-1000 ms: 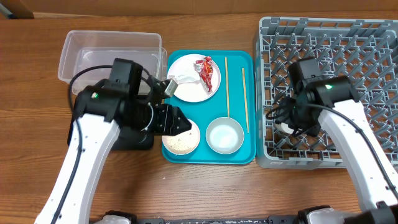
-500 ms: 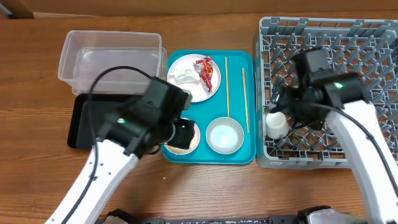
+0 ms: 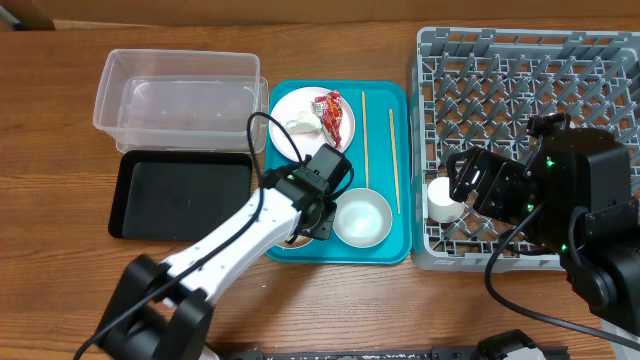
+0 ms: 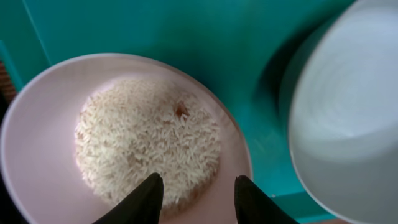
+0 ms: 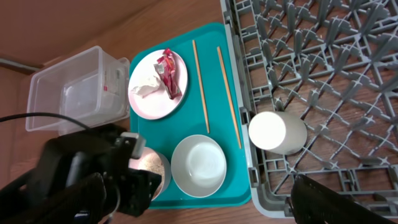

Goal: Sort waste into correct bins and load items into the dishwasher
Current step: 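Grasp the pink bowl of rice with the left gripper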

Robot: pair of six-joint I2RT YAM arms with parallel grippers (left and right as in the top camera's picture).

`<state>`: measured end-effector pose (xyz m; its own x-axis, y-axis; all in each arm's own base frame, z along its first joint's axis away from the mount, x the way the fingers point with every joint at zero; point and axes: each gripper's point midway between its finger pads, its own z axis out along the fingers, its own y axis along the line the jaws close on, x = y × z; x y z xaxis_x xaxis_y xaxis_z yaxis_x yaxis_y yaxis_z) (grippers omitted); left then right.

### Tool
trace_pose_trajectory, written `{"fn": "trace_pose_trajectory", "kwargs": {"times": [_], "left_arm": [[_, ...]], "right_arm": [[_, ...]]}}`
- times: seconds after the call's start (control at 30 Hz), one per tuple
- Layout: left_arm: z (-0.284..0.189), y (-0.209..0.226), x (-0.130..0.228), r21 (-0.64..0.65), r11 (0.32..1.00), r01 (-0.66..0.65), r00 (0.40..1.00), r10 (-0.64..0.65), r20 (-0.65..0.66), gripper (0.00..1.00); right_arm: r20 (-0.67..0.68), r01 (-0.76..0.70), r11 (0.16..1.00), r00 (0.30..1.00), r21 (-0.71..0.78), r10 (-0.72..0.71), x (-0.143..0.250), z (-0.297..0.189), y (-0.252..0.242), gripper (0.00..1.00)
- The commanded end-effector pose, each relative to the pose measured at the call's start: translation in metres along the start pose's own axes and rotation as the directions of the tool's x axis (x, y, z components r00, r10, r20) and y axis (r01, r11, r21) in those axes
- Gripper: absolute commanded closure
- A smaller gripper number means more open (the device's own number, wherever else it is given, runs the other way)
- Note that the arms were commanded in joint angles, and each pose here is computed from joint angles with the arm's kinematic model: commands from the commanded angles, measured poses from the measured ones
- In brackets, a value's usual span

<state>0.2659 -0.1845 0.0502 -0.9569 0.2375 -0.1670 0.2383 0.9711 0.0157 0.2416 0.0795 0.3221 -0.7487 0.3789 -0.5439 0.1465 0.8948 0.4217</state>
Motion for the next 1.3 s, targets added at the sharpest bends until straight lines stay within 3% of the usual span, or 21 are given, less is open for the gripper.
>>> {"fn": "trace_pose_trajectory", "kwargs": {"times": [0.0, 0.27, 0.57, 1.0, 1.07, 1.17, 1.27], "left_arm": [[0.015, 0.0, 0.006, -0.031, 0.999, -0.014, 0.999, 0.013, -0.037, 0.62], [0.013, 0.001, 0.01, -0.036, 0.999, -0.01, 0.998, 0.008, -0.07, 0.71], [-0.043, -0.016, -0.001, 0.057, 0.998, -0.035, 0.999, 0.034, 0.008, 0.65], [0.013, -0.026, 0.018, 0.009, 0.995, -0.103, 0.991, 0.103, -0.083, 0.63], [0.017, -0.024, 0.019, -0.005, 0.995, -0.099, 0.991, 0.098, -0.091, 0.67], [0.02, -0.023, 0.021, -0.01, 0.995, -0.101, 0.99, 0.1, -0.102, 0.85], [0.021, -0.023, 0.021, -0.011, 0.994, -0.106, 0.989, 0.104, -0.108, 0.95]], "right_arm": [[0.0, 0.007, 1.0, 1.0, 0.007, -0.007, -0.001, 0.0, 0.0, 0.02], [-0.027, 0.006, 1.0, 1.0, 0.03, -0.005, 0.001, 0.007, -0.002, 0.02], [-0.029, 0.032, 0.999, 0.999, 0.03, -0.031, 0.001, 0.008, -0.002, 0.02], [-0.03, 0.032, 0.999, 0.999, 0.031, -0.031, 0.001, 0.008, -0.002, 0.02], [-0.031, 0.032, 0.999, 0.999, 0.031, -0.031, 0.001, 0.008, -0.002, 0.02], [-0.033, 0.032, 0.999, 0.999, 0.033, -0.031, 0.002, 0.008, -0.003, 0.02], [-0.033, 0.032, 0.999, 0.999, 0.033, -0.031, 0.002, 0.008, -0.003, 0.02]]}}
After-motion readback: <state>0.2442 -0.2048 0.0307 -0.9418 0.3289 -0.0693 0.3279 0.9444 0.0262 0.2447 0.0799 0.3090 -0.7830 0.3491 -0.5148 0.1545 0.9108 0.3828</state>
